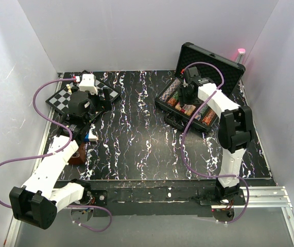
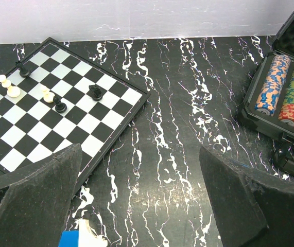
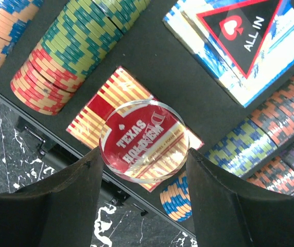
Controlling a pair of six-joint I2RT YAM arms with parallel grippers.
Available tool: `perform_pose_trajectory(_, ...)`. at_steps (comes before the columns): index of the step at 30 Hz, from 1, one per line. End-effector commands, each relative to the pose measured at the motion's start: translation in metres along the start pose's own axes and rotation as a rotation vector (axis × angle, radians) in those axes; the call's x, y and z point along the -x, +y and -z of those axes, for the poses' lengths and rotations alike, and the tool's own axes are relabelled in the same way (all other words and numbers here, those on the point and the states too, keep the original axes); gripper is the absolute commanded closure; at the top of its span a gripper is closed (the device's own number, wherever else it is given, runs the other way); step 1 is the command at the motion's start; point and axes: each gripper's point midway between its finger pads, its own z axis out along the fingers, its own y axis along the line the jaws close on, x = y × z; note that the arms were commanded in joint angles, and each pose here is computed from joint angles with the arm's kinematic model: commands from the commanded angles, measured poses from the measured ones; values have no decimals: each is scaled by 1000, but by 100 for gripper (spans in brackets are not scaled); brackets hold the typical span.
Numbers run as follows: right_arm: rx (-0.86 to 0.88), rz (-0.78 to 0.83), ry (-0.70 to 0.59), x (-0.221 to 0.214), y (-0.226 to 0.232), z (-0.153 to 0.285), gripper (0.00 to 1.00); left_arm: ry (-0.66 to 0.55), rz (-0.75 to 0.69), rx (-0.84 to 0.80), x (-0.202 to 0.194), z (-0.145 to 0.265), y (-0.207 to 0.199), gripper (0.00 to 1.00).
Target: Pack up texas hold em set
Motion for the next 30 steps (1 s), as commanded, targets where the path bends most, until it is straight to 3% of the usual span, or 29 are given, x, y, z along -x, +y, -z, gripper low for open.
perform_pose_trajectory(1,18,13,-24,16,6,-3,99,0,-6,4,1,0,1,2)
perform_pose_trajectory(30,23,-60,40,2,11,-12,99,-6,-8,5,2,1,1,2)
